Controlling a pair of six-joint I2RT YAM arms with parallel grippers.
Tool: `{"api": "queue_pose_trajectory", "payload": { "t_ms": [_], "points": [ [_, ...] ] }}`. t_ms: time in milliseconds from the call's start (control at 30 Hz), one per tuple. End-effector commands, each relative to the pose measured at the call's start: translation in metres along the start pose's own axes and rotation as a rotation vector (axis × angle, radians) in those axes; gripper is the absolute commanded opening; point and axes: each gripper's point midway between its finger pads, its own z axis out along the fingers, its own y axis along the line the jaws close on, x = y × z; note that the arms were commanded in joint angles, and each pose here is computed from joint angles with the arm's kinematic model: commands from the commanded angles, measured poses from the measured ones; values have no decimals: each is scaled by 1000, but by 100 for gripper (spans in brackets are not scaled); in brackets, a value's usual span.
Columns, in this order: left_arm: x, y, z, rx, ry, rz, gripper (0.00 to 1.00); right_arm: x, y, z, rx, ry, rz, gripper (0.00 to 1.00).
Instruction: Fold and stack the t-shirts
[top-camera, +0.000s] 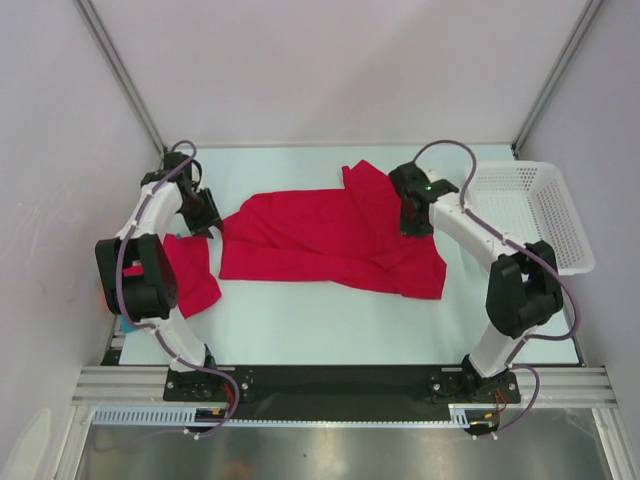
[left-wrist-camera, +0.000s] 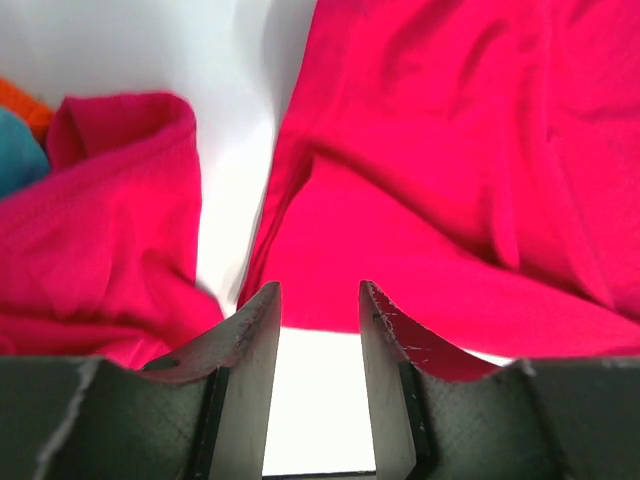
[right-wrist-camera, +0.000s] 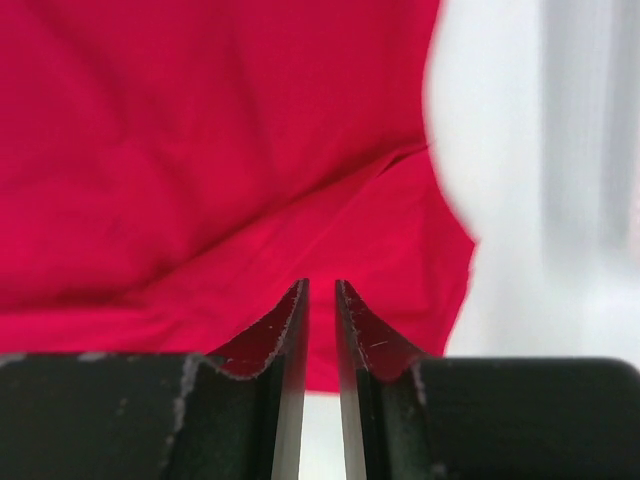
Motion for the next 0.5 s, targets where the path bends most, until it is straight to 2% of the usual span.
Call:
{"api": "queue_pose_trajectory", "payload": {
  "t_ms": [0,200,467],
  "points": [
    [13,-8,-13,39,-31,24,42,45,40,-11,-68,47,-54,21],
    [35,-8,-8,51,-4,42,43,98,76,1,-68,127,-163,20],
    [41,-9,-11,70,-12,49,43,110,84,17,-49,152,-190,20]
  ]
}}
